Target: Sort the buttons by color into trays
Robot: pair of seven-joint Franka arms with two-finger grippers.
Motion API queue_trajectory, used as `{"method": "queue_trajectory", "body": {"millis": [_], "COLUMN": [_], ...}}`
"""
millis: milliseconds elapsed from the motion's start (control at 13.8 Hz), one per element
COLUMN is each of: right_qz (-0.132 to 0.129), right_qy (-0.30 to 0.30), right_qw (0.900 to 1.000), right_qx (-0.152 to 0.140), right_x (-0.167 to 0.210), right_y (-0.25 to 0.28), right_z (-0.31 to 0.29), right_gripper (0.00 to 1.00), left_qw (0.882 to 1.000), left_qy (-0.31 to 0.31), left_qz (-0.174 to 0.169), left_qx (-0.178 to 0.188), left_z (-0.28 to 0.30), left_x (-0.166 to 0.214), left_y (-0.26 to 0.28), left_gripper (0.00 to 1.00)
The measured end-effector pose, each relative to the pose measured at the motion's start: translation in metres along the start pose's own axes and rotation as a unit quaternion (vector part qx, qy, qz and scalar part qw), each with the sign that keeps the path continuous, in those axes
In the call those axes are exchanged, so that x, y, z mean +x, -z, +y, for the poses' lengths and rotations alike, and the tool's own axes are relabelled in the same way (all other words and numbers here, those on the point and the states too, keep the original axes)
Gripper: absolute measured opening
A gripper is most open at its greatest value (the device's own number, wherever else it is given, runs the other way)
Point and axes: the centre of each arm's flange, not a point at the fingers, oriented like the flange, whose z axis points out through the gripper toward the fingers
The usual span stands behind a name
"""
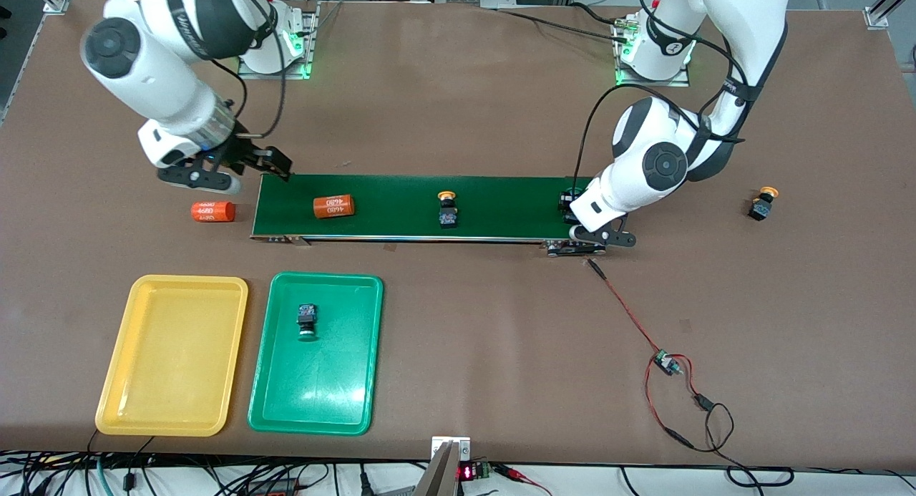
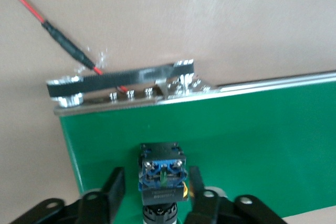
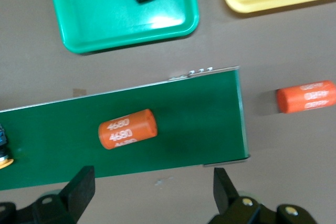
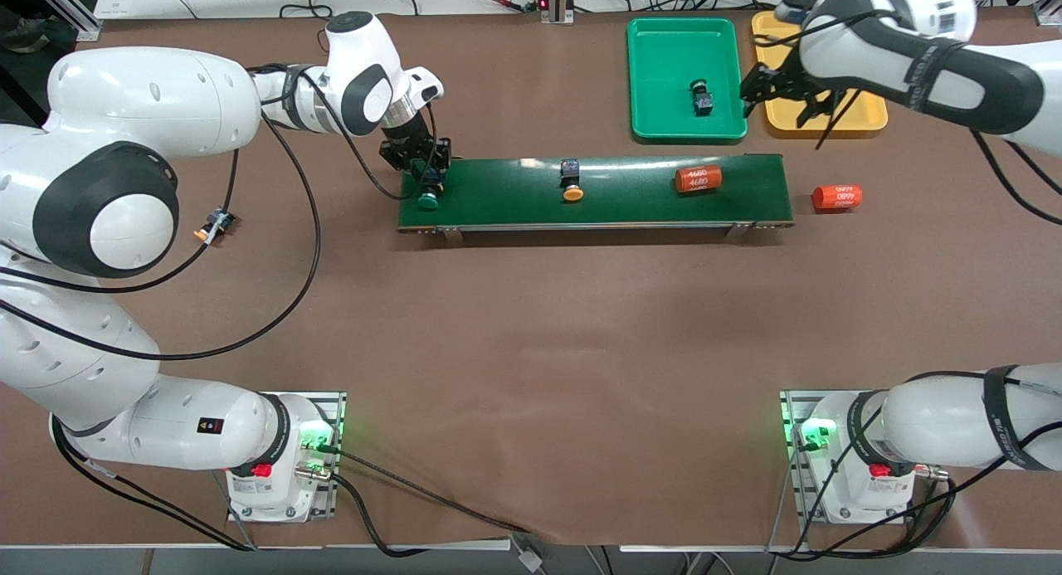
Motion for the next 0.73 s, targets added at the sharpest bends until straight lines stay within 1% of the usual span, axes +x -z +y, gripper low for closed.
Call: {"method": "queue_trajectory", "body": {"millis": [145,218,291,436,581,654,726], "right_qz": [-0.002,-0.005,-0.009,-0.016,-0.017,-0.019,-0.019], "right_qy": [0.003,0.004,0.004,0.017,0.039,0.048,0.054], "right_qw": [1.000,1.000,1.000,1.000,0.999,0.998,0.998], "right_qx": [0.003,0.003,0.002,-0.009,-0.030,-0.036,-0.040], "right_x": [-0.003,-0.004,-0.005,-0.011,-0.020,-0.023,-0.025], "right_y": [-0.020,-0.029,-0.037,-0.051,-0.064,-0.069,-0.072], "right_z": [-0.019,-0.025,-0.030,-0.042,-0.055,-0.060,-0.062], "right_gripper": [1.00,1.00,1.00,1.00,1.00,1.00,1.00], "left_qw": [1.000,0.999,0.999,0.996,0.993,0.993,0.995], "left_qy": [0.004,0.013,0.028,0.074,0.108,0.106,0.091], "left_qz": [0.020,0.029,0.037,0.045,0.044,0.042,0.035], "left_qx": [-0.004,-0.003,-0.001,0.001,0.005,0.016,0.025], "left_z": [-0.002,-0.010,-0.026,-0.082,-0.149,-0.180,-0.208], "left_x": [0.013,0.019,0.024,0.030,0.032,0.030,0.025], "left_y": [0.024,0.040,0.057,0.086,0.101,0.102,0.100], "left_gripper": [0.81,0.92,1.00,1.00,1.00,1.00,1.00]}}
